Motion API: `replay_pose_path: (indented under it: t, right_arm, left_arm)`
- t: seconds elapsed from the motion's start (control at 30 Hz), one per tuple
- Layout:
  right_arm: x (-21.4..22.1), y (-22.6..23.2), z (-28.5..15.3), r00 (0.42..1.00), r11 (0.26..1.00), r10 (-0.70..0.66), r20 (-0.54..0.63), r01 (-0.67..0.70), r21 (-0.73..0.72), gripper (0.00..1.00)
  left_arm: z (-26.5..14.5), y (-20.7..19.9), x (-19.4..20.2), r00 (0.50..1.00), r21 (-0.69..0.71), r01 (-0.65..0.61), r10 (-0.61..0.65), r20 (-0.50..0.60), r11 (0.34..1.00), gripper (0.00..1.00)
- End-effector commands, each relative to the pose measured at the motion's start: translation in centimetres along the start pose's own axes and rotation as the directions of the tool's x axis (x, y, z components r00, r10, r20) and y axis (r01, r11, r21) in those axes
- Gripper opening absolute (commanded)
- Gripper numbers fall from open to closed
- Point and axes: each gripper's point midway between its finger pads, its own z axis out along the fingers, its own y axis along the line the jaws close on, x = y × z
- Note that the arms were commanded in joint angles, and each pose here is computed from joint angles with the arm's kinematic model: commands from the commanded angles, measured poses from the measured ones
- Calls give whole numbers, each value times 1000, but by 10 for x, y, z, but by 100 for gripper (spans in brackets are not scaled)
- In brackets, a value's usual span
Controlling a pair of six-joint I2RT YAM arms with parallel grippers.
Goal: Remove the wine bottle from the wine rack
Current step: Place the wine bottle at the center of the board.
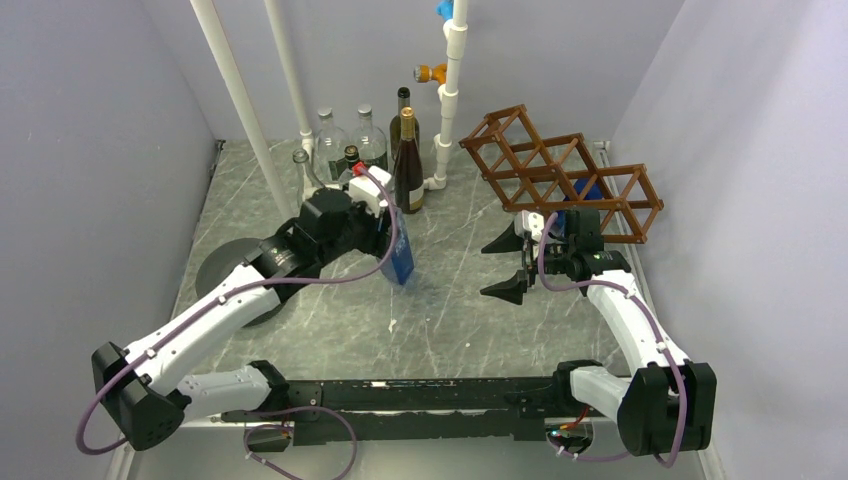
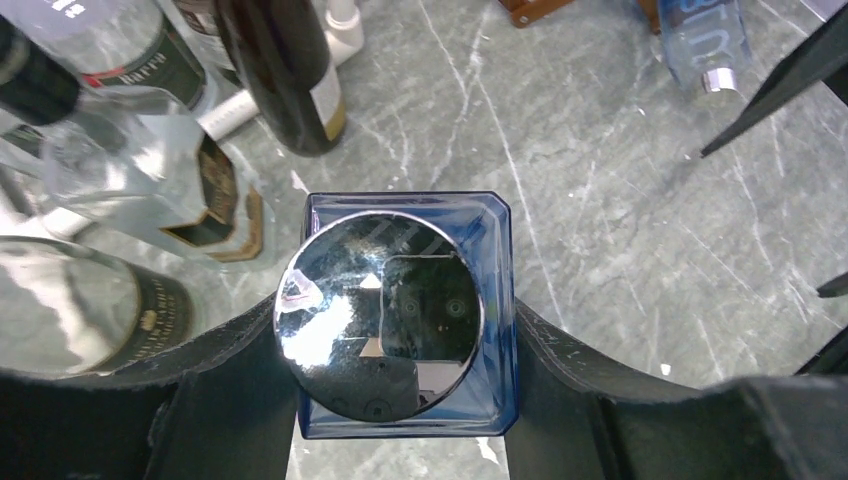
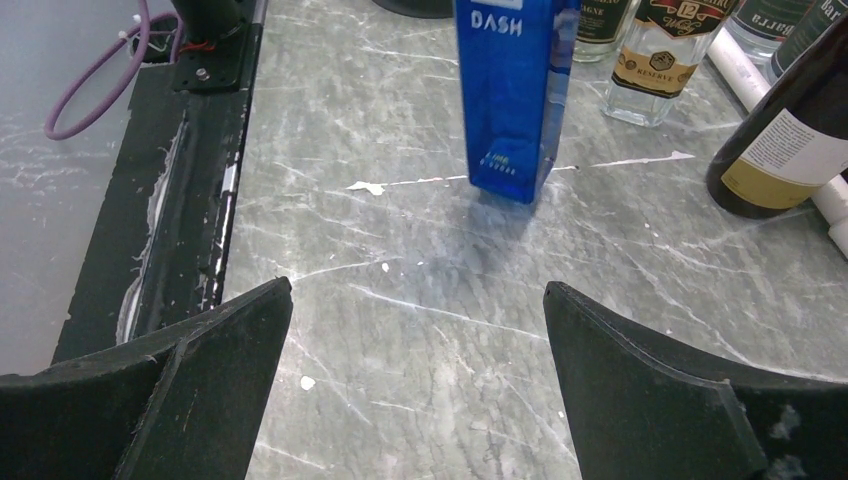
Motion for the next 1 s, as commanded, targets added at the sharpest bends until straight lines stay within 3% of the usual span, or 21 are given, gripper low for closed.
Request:
replay_pose_path:
  t: [0.0, 0.33, 0.97]
  right_arm:
    - [-12, 0, -1, 997, 998, -68, 29, 68, -9, 100]
    - [-10, -1, -2, 997, 998, -67, 26, 67, -5, 100]
    - [-10, -2, -3, 997, 998, -68, 26, 68, 0, 100]
  left_arm:
    - [-35, 7, -110, 946, 15, -46, 39, 321, 999, 0]
    - [-35, 49, -117, 948, -85, -72, 94, 304, 994, 0]
    - [-19, 103, -116, 970, -172, -45, 85, 230, 984, 0]
